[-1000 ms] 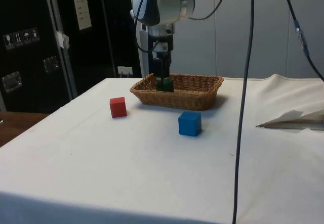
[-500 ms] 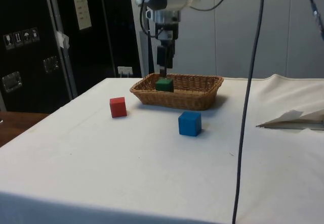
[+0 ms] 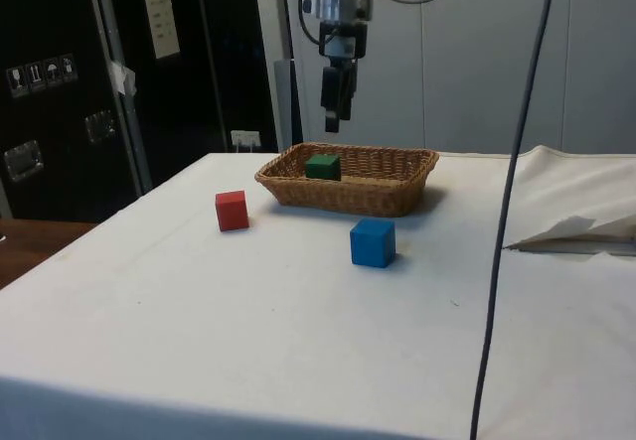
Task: Pick up exactly two blocks and place them into the basket.
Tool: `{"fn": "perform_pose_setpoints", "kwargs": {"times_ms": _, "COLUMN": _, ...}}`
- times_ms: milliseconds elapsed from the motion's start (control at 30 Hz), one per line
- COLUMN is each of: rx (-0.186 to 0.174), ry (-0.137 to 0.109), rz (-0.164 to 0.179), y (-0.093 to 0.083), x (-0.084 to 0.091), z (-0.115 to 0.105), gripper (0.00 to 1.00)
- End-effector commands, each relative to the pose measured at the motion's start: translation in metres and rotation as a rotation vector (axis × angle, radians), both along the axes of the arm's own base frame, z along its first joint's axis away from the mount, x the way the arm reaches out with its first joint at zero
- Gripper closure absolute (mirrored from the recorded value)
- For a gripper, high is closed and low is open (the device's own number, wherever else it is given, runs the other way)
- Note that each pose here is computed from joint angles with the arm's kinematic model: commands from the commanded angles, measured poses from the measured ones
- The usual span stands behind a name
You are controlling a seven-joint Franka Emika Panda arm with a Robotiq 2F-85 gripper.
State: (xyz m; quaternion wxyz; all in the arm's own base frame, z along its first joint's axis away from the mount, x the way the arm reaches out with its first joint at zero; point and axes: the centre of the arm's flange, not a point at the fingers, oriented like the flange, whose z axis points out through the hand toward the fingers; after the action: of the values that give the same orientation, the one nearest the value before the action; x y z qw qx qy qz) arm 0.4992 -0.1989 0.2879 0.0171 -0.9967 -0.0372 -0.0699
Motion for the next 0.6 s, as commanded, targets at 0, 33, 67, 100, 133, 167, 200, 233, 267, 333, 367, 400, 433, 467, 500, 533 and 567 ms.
{"fn": "perform_pose_setpoints", "kwargs": {"times_ms": 0, "rx": 0.004, "ry": -0.001, "rz": 0.001, "y": 0.002, "x": -0.002, "z": 0.000, "gripper": 0.00}}
{"fn": "perform_pose_setpoints", "kwargs": {"times_ms": 33, "rx": -0.008, "ry": 0.000, "rz": -0.004, "y": 0.004, "x": -0.006, "z": -0.001, "gripper": 0.00}}
{"fn": "perform_pose_setpoints", "kwargs": {"times_ms": 67, "rx": -0.004, "ry": -0.001, "rz": -0.004, "y": 0.005, "x": -0.008, "z": -0.001, "gripper": 0.00}}
{"fn": "perform_pose_setpoints", "kwargs": {"times_ms": 100, "rx": 0.000, "ry": -0.001, "rz": -0.003, "y": 0.007, "x": -0.011, "z": -0.001, "gripper": 0.00}}
{"fn": "perform_pose_setpoints", "kwargs": {"times_ms": 133, "rx": 0.002, "ry": -0.002, "rz": -0.002, "y": 0.008, "x": -0.013, "z": -0.001, "gripper": 0.00}}
{"fn": "perform_pose_setpoints", "kwargs": {"times_ms": 167, "rx": 0.008, "ry": -0.003, "rz": -0.001, "y": 0.012, "x": -0.018, "z": -0.001, "gripper": 0.00}}
{"fn": "perform_pose_setpoints", "kwargs": {"times_ms": 200, "rx": 0.012, "ry": -0.003, "rz": -0.001, "y": 0.014, "x": -0.020, "z": -0.001, "gripper": 0.00}}
{"fn": "perform_pose_setpoints", "kwargs": {"times_ms": 233, "rx": 0.017, "ry": -0.003, "rz": 0.000, "y": 0.016, "x": -0.022, "z": -0.001, "gripper": 0.00}}
{"fn": "perform_pose_setpoints", "kwargs": {"times_ms": 267, "rx": 0.021, "ry": -0.003, "rz": 0.002, "y": 0.018, "x": -0.025, "z": -0.002, "gripper": 0.00}}
{"fn": "perform_pose_setpoints", "kwargs": {"times_ms": 333, "rx": 0.025, "ry": -0.003, "rz": 0.002, "y": 0.019, "x": -0.027, "z": -0.002, "gripper": 0.00}}
{"fn": "perform_pose_setpoints", "kwargs": {"times_ms": 367, "rx": 0.030, "ry": -0.004, "rz": 0.003, "y": 0.021, "x": -0.029, "z": -0.003, "gripper": 0.00}}
{"fn": "perform_pose_setpoints", "kwargs": {"times_ms": 400, "rx": 0.033, "ry": -0.005, "rz": 0.004, "y": 0.023, "x": -0.031, "z": -0.003, "gripper": 0.00}}
{"fn": "perform_pose_setpoints", "kwargs": {"times_ms": 433, "rx": 0.037, "ry": -0.007, "rz": 0.004, "y": 0.025, "x": -0.033, "z": -0.003, "gripper": 0.00}}
{"fn": "perform_pose_setpoints", "kwargs": {"times_ms": 467, "rx": 0.045, "ry": -0.007, "rz": 0.005, "y": 0.029, "x": -0.038, "z": -0.005, "gripper": 0.00}}
{"fn": "perform_pose_setpoints", "kwargs": {"times_ms": 500, "rx": 0.049, "ry": -0.008, "rz": 0.005, "y": 0.031, "x": -0.040, "z": -0.005, "gripper": 0.00}}
{"fn": "perform_pose_setpoints", "kwargs": {"times_ms": 533, "rx": 0.052, "ry": -0.009, "rz": 0.006, "y": 0.033, "x": -0.042, "z": -0.005, "gripper": 0.00}}
{"fn": "perform_pose_setpoints", "kwargs": {"times_ms": 567, "rx": 0.068, "ry": -0.009, "rz": 0.011, "y": 0.032, "x": -0.041, "z": -0.004, "gripper": 0.00}}
